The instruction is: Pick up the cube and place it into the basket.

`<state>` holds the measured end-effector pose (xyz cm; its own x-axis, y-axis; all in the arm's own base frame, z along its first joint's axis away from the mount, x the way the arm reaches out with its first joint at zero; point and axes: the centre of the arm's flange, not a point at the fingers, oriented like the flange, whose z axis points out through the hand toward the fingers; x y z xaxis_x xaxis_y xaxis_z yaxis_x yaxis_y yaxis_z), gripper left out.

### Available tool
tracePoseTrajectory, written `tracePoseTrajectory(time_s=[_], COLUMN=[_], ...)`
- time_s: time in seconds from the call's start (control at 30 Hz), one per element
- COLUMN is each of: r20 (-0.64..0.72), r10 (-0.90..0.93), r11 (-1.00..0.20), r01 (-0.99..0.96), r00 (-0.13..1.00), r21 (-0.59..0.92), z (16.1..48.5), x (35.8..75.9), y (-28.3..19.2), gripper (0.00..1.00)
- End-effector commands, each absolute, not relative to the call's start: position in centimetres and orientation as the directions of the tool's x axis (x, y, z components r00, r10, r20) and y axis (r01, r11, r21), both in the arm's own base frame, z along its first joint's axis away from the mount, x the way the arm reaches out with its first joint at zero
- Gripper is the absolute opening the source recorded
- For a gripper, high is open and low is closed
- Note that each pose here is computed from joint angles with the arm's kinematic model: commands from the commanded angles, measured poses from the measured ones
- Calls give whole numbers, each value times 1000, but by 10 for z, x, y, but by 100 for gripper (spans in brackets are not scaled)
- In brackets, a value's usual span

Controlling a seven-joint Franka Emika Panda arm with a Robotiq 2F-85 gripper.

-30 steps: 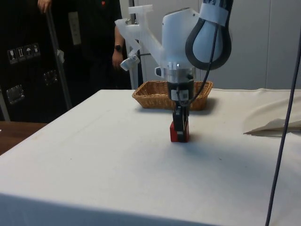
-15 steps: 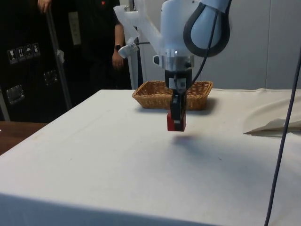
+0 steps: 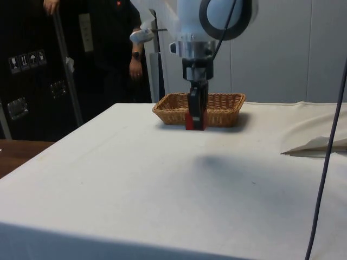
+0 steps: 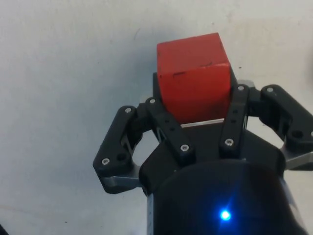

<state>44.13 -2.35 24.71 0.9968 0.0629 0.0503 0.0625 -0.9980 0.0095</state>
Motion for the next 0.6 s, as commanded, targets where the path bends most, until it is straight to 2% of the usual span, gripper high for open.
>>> tracePoseTrajectory(time_s=[0.0,0.57], r20=[45,58], r10=[62,52], r11=[-998,-999], r01=[61,51], r00=[997,997], r21=[10,15], z=[251,276], x=[444,473], y=[-28,-61], gripper=[1,1])
